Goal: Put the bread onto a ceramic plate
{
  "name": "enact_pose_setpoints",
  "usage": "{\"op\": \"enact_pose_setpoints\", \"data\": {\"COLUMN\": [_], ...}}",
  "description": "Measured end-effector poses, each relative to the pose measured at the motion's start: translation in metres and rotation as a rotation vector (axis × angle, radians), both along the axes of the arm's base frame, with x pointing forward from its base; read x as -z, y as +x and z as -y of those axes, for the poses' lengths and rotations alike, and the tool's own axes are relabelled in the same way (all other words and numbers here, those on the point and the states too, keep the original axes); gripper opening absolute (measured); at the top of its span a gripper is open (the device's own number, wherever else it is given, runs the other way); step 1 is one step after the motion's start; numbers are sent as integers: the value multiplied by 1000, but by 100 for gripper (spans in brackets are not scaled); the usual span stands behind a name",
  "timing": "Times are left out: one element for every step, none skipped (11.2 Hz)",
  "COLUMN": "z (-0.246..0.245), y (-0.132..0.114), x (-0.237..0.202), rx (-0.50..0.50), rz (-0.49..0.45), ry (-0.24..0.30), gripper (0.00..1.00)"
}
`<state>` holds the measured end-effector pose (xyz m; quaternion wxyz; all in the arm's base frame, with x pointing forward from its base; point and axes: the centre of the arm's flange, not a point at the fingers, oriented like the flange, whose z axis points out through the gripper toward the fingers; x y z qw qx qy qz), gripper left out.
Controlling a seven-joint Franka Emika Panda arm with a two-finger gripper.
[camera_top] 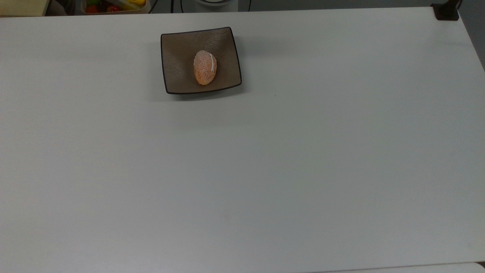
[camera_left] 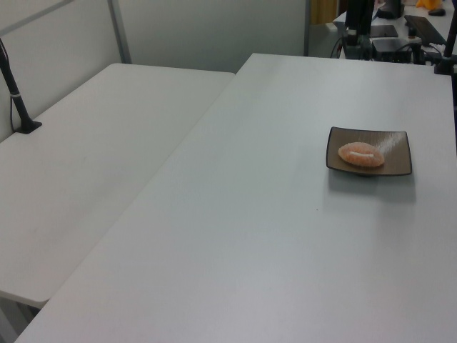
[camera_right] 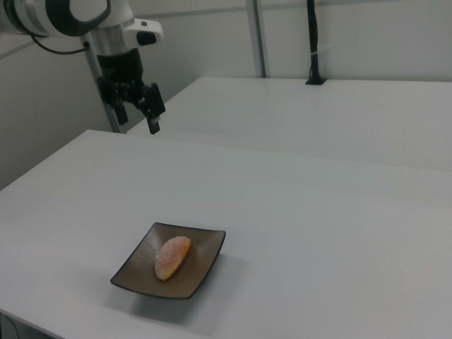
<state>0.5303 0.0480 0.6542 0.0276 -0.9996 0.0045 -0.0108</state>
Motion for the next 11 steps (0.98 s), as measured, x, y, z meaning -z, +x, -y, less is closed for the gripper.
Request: {"op": "enact_pose_setpoints", "data": {"z": [-1, 0, 0, -2, -5, -5, -5, -4, -5, -6, -7], "y": [-1, 0, 3, 5, 6, 6, 7, 7, 8, 9, 9], "x": [-3, -5, -5, -4, -2, -1, -1, -1, -1, -1, -2], "rx": [6, 9, -1, -30, -69, -108, -142, -168, -179, -185, -189], "rz": [3, 15, 36, 55, 61, 63, 65, 70, 81, 86, 87], "ry": [17, 27, 30, 29, 25, 22, 20, 18, 18, 17, 17], "gripper": [100, 100, 100, 100, 100, 100, 100, 100, 100, 100, 100]}}
